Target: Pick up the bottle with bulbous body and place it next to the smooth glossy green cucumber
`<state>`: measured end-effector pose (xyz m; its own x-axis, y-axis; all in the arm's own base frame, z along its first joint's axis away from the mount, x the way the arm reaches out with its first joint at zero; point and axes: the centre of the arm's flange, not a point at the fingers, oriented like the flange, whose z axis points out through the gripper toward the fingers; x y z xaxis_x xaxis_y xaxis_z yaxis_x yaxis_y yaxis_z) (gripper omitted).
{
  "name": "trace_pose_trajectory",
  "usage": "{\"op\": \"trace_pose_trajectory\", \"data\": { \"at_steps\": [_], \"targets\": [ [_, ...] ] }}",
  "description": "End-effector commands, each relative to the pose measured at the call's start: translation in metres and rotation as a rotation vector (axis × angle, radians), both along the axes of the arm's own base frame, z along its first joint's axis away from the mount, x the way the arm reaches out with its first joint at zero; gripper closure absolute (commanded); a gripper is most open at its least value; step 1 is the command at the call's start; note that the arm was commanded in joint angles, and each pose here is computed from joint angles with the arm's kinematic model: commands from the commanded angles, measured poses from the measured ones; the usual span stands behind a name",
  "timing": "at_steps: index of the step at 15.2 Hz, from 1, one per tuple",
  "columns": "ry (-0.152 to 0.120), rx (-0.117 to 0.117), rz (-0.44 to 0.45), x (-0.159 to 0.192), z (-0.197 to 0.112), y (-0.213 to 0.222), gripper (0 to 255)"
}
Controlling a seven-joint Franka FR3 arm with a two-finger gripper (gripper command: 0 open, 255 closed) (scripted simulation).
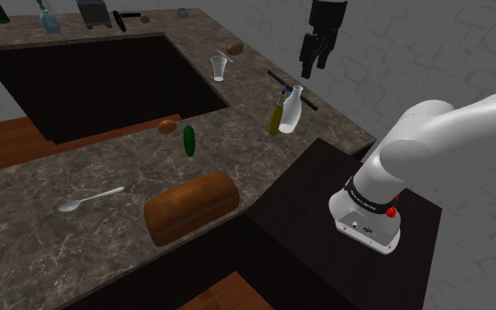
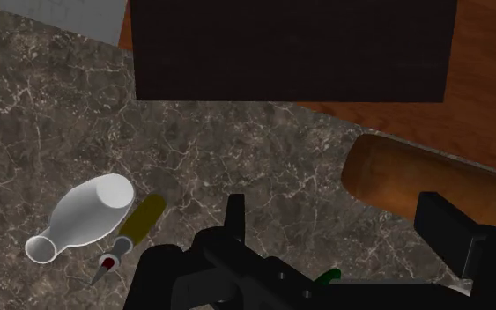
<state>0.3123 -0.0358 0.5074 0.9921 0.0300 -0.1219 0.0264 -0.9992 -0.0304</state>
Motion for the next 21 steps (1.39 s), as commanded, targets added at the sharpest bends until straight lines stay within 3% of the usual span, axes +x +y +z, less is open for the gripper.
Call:
{"op": "trace_pose_trajectory", "data": {
  "at_steps": [1, 21],
  "targets": [
    [-0.003, -0.004, 0.008, 0.009, -0.015, -0.019, 0],
    [-0.023, -0.038, 0.075, 0.098, -0.158, -0.214, 0]
  ]
}}
